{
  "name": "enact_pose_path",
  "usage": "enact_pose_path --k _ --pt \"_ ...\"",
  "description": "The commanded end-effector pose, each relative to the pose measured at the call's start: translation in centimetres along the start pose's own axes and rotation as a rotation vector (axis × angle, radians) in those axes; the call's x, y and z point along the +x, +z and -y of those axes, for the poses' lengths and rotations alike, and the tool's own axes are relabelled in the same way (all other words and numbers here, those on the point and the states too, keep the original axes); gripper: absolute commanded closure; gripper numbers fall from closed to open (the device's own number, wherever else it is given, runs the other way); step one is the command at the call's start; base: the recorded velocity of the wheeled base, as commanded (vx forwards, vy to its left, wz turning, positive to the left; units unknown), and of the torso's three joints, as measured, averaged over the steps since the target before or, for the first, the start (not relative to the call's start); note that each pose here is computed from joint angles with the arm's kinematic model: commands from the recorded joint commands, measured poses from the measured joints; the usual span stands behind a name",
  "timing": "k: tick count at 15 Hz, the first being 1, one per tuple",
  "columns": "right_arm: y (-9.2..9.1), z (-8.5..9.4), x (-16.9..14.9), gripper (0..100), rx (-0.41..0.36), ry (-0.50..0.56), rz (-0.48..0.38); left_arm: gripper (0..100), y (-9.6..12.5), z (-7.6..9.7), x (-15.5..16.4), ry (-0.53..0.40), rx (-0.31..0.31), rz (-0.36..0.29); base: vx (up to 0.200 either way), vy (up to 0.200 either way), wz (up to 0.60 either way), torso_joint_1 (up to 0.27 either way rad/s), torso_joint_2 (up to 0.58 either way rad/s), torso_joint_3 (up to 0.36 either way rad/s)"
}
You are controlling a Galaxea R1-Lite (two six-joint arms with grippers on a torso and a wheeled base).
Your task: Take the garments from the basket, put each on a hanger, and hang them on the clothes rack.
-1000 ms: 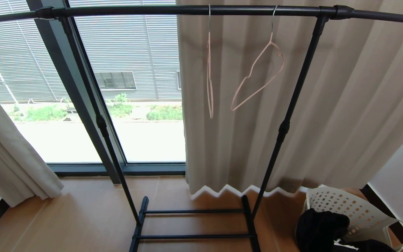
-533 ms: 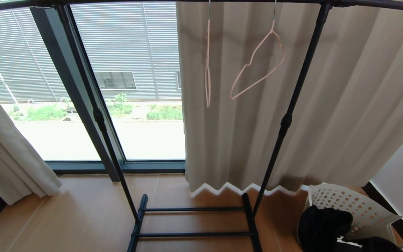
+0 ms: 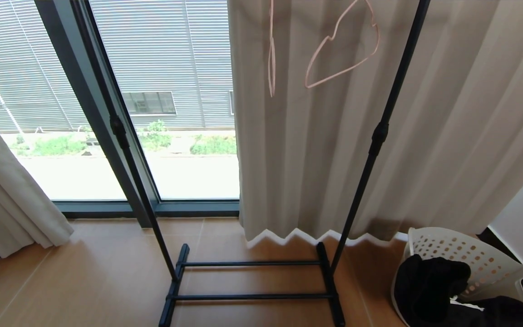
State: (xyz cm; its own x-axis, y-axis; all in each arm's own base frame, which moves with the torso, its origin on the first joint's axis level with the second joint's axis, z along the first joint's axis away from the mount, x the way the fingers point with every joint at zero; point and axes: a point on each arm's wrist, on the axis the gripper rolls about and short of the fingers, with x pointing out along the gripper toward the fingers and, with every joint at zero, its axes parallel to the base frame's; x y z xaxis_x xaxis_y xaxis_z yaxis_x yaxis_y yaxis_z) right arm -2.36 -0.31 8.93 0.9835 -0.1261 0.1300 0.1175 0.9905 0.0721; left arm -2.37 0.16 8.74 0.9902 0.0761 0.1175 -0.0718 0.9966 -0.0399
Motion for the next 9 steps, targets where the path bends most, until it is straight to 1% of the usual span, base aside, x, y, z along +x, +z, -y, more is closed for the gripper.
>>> enact_pose_path --k 1,3,5,9 --pt "0.02 0.0 0.01 0 0.0 0.001 0.0 0 0.02 0.0 0.01 0.001 -0.001 0.0 0.0 0.0 0.0 -0.071 0.46 0.388" --pt "0.02 0.0 0.01 0 0.0 0.001 0.0 0 0.02 0.0 0.01 0.001 -0.001 0.0 0.0 0.0 0.0 -0.051 0.37 0.307" --pt "0.02 0.0 0.01 0 0.0 0.001 0.0 0 0.02 0.0 0.01 0.001 -0.001 0.0 0.0 0.0 0.0 -0.019 0.13 0.117" --pt "0.02 0.0 0.01 0 0.0 0.001 0.0 0 0.02 0.0 0.01 0.001 -0.001 0.0 0.0 0.0 -0.6 -0.001 0.03 0.024"
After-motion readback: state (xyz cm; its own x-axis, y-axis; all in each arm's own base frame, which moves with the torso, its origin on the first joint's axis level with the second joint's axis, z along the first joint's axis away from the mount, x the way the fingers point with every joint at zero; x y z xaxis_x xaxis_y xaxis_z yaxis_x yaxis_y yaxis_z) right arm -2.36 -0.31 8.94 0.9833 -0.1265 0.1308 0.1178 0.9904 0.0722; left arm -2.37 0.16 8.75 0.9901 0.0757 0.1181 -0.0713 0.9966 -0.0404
